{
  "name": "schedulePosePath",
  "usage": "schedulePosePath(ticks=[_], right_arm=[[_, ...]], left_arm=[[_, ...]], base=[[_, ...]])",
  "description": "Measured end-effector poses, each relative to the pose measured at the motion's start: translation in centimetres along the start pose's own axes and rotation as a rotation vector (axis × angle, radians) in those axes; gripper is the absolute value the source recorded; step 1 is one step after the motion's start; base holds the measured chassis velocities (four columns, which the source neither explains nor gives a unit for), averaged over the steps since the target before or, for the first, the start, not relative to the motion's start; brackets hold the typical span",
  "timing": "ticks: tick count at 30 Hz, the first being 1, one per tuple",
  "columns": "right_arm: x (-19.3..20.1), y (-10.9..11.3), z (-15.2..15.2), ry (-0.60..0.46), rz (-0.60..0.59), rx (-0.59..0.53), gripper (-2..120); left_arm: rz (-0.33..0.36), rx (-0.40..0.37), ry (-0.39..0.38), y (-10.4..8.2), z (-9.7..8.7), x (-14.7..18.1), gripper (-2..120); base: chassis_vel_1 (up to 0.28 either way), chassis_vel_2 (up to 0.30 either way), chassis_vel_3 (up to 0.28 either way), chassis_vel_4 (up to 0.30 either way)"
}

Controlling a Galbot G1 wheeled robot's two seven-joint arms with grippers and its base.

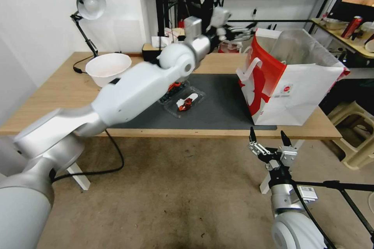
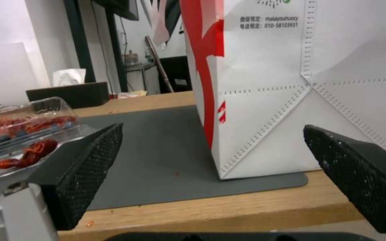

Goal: Pick up the trash from the table and place it into the takeout bag.

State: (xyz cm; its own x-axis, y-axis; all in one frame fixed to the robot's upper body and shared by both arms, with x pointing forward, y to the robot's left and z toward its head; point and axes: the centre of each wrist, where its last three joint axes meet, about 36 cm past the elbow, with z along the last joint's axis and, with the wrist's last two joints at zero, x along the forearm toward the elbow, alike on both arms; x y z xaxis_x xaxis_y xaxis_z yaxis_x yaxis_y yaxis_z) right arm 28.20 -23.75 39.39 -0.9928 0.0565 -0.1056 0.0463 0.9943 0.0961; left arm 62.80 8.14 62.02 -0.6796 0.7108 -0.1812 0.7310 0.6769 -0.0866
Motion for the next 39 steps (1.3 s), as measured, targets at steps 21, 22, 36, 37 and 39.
schedulePosePath(ticks=[21, 22, 36, 37, 39], right_arm=[[0.6, 0.4, 0.5, 0.021, -0.004, 0.011, 100], [0.6, 0.4, 0.5, 0.021, -0.004, 0.011, 100], [0.7, 0.6, 0.6, 0.024, -0.009, 0.016, 100], [0.7, 0.6, 0.6, 0.025, -0.009, 0.016, 100], [0.8, 0.6, 0.6, 0.025, -0.009, 0.016, 100]], left_arm=[[-0.255, -0.014, -0.022, 6.4, 3.1, 17.0, 100], [-0.255, -0.014, -0.022, 6.4, 3.1, 17.0, 100], [-0.39, -0.077, 0.008, 3.7, 6.4, 26.3, 100], [-0.41, -0.085, 0.008, 3.4, 6.8, 27.3, 100], [-0.441, -0.089, 0.008, 2.9, 7.3, 28.9, 100]], base=[[0.0, 0.0, 0.0, 0.0], [0.0, 0.0, 0.0, 0.0], [0.0, 0.0, 0.0, 0.0], [0.0, 0.0, 0.0, 0.0], [0.0, 0.0, 0.0, 0.0]])
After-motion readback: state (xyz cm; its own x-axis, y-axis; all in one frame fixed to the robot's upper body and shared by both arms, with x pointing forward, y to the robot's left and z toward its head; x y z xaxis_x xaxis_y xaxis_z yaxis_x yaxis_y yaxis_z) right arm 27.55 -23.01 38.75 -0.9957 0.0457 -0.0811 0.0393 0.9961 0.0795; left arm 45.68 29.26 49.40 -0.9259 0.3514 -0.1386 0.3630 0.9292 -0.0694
